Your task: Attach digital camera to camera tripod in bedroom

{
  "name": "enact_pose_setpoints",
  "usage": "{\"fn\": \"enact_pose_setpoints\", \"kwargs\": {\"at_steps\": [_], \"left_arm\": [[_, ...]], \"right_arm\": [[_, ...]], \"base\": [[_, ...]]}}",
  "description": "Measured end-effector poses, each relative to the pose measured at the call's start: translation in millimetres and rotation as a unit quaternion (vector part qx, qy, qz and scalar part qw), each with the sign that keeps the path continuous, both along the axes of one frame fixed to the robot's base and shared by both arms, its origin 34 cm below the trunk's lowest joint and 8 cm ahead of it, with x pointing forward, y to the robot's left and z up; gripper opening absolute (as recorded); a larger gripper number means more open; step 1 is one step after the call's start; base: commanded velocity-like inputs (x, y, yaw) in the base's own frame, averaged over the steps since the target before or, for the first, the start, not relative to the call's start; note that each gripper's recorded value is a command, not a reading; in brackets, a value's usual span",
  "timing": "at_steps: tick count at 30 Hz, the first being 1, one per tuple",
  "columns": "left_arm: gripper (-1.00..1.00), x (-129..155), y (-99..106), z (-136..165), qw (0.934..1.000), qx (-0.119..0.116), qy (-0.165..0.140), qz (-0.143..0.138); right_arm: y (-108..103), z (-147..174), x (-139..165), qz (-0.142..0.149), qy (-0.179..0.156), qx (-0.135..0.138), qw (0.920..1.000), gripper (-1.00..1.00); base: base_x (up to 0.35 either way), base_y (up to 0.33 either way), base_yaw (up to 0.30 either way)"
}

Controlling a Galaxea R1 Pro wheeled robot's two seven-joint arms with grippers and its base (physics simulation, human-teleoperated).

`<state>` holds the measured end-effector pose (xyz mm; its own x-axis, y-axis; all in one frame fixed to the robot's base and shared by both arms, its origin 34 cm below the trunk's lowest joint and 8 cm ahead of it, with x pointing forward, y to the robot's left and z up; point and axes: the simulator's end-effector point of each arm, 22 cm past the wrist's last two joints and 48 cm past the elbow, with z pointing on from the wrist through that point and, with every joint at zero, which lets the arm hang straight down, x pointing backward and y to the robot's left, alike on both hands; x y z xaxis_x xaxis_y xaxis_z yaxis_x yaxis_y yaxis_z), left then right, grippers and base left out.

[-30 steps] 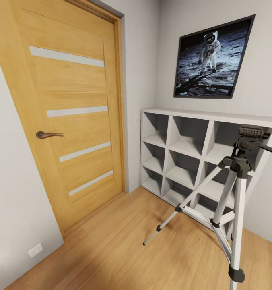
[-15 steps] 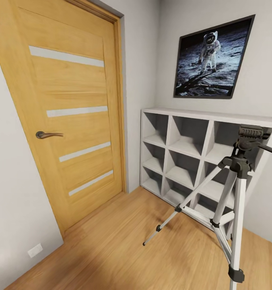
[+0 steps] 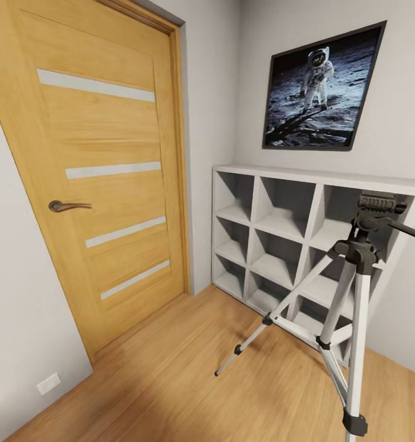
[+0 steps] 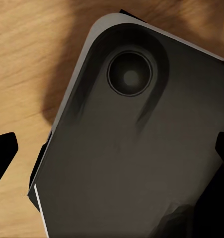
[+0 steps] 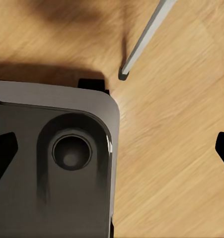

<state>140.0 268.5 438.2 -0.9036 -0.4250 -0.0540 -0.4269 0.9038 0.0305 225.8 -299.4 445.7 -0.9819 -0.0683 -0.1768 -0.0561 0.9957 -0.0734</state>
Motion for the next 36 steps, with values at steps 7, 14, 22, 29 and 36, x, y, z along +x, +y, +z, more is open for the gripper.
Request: {"fn": "enact_pose_setpoints", "kwargs": {"at_steps": [7,14,22,29,36], "left_arm": [[1.00,0.0,-0.1,0.0,1.0000,0.000,0.000,0.000],[1.00,0.0,0.0,0.0,1.0000,0.000,0.000,0.000],[1.00,0.0,1.0,0.0,1.0000,0.001,0.000,0.001],[1.00,0.0,1.2,0.0,1.0000,0.001,0.000,0.002],[1.00,0.0,1.2,0.0,1.0000,0.001,0.000,0.002]], "right_arm": [[-0.1,0.0,0.0,0.000,0.000,0.000,1.0000,1.00],[0.0,0.0,0.2,0.000,0.000,0.000,1.0000,1.00],[-0.1,0.1,0.5,-0.001,-0.001,0.000,1.0000,1.00],[0.0,0.3,1.4,-0.001,-0.003,-0.001,1.0000,1.00],[0.0,0.1,0.4,-0.002,-0.001,-0.001,1.0000,1.00]], "base": [[0.003,-0.008,0.000],[0.000,-0.001,0.000],[0.000,0.000,0.000],[0.000,0.000,0.000],[0.000,0.000,-0.001]]}}
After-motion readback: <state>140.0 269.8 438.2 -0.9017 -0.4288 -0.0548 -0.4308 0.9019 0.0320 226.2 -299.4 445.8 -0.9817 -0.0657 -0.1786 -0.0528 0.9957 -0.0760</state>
